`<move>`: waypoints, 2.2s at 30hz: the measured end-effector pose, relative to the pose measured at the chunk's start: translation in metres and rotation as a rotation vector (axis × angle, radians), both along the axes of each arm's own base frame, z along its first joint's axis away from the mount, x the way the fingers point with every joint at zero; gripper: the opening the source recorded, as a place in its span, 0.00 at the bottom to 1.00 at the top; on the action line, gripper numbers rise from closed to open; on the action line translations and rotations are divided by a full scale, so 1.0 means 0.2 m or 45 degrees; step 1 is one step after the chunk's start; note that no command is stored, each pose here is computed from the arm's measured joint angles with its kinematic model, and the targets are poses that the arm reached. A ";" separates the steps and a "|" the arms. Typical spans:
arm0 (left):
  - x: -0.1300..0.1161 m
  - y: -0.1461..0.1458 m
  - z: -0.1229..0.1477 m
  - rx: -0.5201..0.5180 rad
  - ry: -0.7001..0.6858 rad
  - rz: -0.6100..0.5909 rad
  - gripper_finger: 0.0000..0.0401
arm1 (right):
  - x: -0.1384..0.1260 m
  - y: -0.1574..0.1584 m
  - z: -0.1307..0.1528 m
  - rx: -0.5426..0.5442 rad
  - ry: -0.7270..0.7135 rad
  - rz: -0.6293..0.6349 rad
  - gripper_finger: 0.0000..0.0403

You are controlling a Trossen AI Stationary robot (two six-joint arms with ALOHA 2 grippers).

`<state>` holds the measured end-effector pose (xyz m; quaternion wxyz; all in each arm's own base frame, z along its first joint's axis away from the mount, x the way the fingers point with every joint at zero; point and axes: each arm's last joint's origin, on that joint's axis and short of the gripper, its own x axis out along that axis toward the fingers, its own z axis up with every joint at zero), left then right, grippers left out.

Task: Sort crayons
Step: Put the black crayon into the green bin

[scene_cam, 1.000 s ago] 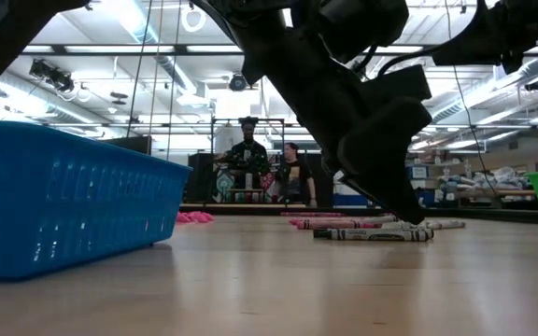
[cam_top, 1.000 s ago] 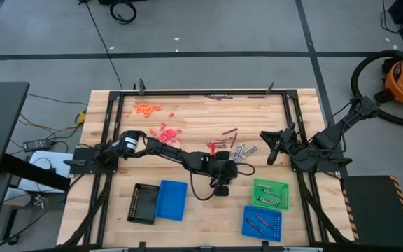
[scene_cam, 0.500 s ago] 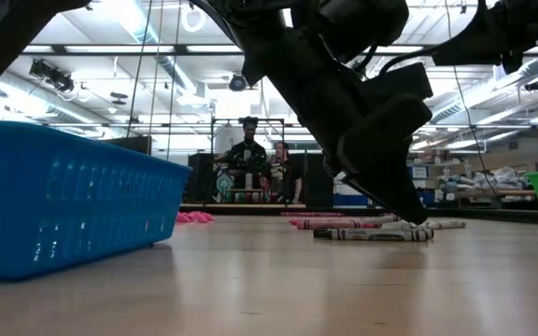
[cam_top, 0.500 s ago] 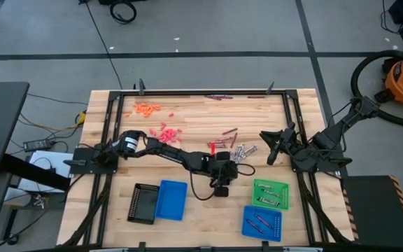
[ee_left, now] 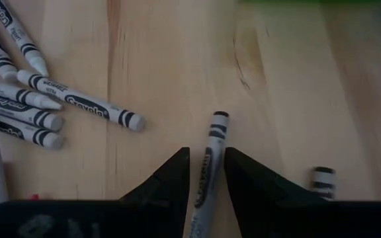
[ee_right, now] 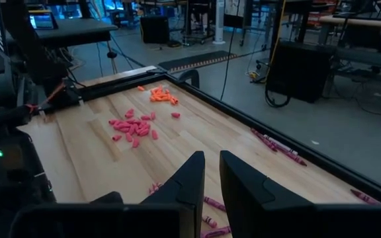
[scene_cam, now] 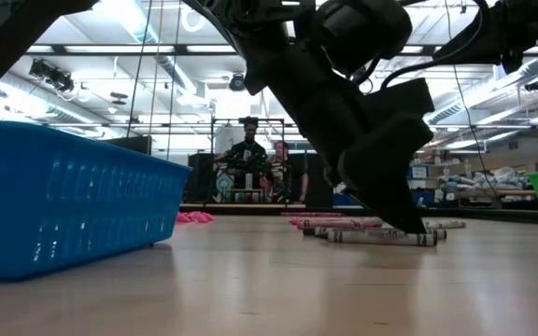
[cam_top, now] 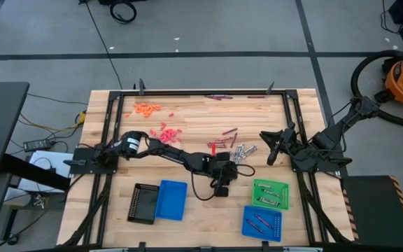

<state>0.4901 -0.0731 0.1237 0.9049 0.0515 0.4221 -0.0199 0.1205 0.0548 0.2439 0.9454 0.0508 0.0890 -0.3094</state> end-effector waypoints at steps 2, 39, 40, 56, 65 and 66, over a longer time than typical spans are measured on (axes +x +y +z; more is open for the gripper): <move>0.00 0.01 0.00 0.004 0.003 -0.006 0.27 | 0.00 0.00 0.00 0.000 0.000 0.000 0.14; -0.07 -0.34 0.38 0.295 -0.377 -0.266 0.04 | 0.08 0.07 0.01 0.118 -0.028 0.172 0.14; -0.06 -0.35 0.39 0.296 -0.433 -0.269 0.04 | 0.08 0.07 0.01 0.115 -0.035 0.171 0.14; 0.16 -0.24 0.34 -0.003 -0.805 -0.239 0.04 | 0.05 0.08 0.04 -0.011 -0.055 0.110 0.14; 0.36 -0.22 0.32 -0.038 -0.698 -0.293 0.05 | 0.04 0.08 0.04 -0.107 -0.011 0.093 0.10; 0.38 -0.21 0.32 -0.051 -0.692 -0.303 0.05 | 0.04 0.08 0.04 -0.115 -0.009 0.086 0.09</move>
